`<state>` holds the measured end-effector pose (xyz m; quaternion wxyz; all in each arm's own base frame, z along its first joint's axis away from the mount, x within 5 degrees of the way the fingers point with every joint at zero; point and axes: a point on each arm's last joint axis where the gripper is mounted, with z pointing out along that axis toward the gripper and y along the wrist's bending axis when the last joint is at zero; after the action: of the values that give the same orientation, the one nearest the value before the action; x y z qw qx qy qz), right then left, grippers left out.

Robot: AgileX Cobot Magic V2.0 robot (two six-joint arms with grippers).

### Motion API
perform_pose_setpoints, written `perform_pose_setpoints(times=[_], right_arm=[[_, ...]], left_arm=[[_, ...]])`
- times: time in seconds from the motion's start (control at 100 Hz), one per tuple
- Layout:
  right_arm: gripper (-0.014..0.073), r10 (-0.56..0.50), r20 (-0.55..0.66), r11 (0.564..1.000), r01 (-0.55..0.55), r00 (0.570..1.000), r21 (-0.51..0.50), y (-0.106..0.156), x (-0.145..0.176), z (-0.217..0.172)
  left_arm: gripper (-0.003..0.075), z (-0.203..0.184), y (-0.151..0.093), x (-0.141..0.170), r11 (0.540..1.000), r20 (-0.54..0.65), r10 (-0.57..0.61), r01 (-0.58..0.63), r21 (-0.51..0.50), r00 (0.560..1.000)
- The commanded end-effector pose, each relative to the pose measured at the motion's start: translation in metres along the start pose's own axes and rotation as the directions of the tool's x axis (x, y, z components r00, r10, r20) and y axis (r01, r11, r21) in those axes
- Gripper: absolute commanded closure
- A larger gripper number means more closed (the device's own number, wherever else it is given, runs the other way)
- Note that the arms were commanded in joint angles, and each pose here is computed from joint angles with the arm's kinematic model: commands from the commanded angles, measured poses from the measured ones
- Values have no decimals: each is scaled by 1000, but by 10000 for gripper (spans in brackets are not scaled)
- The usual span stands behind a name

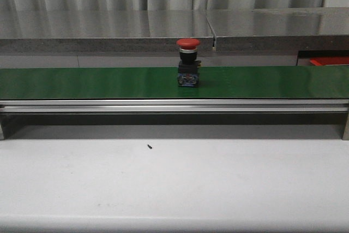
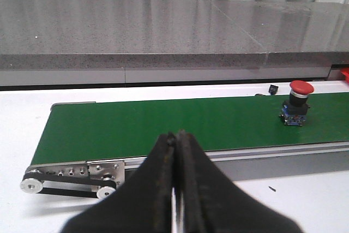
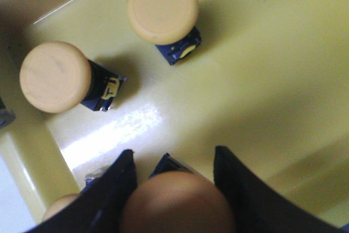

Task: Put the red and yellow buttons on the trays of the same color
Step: 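Carry the yellow button into the yellow tray and open the right gripper, then lower the right gripper onto the red button on the belt and grasp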

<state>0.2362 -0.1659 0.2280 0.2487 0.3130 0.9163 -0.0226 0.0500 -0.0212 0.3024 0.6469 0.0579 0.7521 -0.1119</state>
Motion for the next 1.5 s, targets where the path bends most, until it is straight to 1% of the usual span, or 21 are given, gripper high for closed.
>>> perform_pose_setpoints(times=[0.0, 0.18, 0.42, 0.49, 0.64, 0.71, 0.76, 0.86, 1.06, 1.13, 1.18, 1.25, 1.28, 1.39, 1.49], right_arm=[[337, -4, 95, 1000, 2, 995, 15, -2, -13, -6], [337, -2, 87, 1000, 0, 996, 22, -4, -14, 7], [330, 4, 35, 1000, -5, 999, 24, -6, -11, 24], [282, 0, 34, 1000, -1, 999, 26, -7, -10, 24], [83, 0, 35, 1000, -1, 999, 26, -7, -10, 24], [23, 0, 33, 1000, -1, 999, 26, -7, -10, 23], [9, 0, 31, 1000, -1, 1000, 25, -6, -10, 23], [11, -1, 48, 1000, 0, 999, 22, -5, -11, 15], [11, 6, 187, 1000, -5, 982, -6, 4, -16, -26], [11, -42, 243, 999, 48, 969, -19, 15, -16, -45], [11, -102, 282, 993, 115, 954, -30, 27, -15, -58], [11, -207, 332, 971, 235, 920, -45, 47, -10, -74], [11, -254, 350, 956, 290, 902, -53, 57, -7, -79], [11, -371, 387, 896, 435, 844, -88, 85, 4, -95], [11, -482, 383, 818, 561, 788, -125, 109, 17, -97]], left_arm=[[739, -2, 0, -13, 1000, 81, -15, 16, -6, 997], [739, -2, 0, -13, 1000, 81, -15, 16, -6, 997], [739, -2, 0, -13, 1000, 81, -15, 16, -6, 997], [739, -2, 0, -13, 1000, 81, -15, 16, -6, 997], [739, -2, 0, -13, 1000, 81, -15, 16, -6, 997], [739, -2, 0, -13, 1000, 81, -15, 16, -6, 997], [739, -2, 0, -13, 1000, 81, -15, 16, -6, 997], [739, -2, 0, -13, 1000, 81, -15, 16, -6, 997], [739, -2, 0, -13, 1000, 81, -15, 16, -6, 997], [739, -2, 0, -13, 1000, 81, -15, 16, -6, 997], [739, -2, 0, -13, 1000, 81, -15, 16, -6, 997], [739, -2, 0, -13, 1000, 81, -15, 16, -6, 997], [739, -2, 0, -13, 1000, 81, -15, 16, -6, 997], [739, -2, 0, -13, 1000, 81, -15, 16, -6, 997], [739, -2, 0, -13, 1000, 81, -15, 16, -6, 997]])
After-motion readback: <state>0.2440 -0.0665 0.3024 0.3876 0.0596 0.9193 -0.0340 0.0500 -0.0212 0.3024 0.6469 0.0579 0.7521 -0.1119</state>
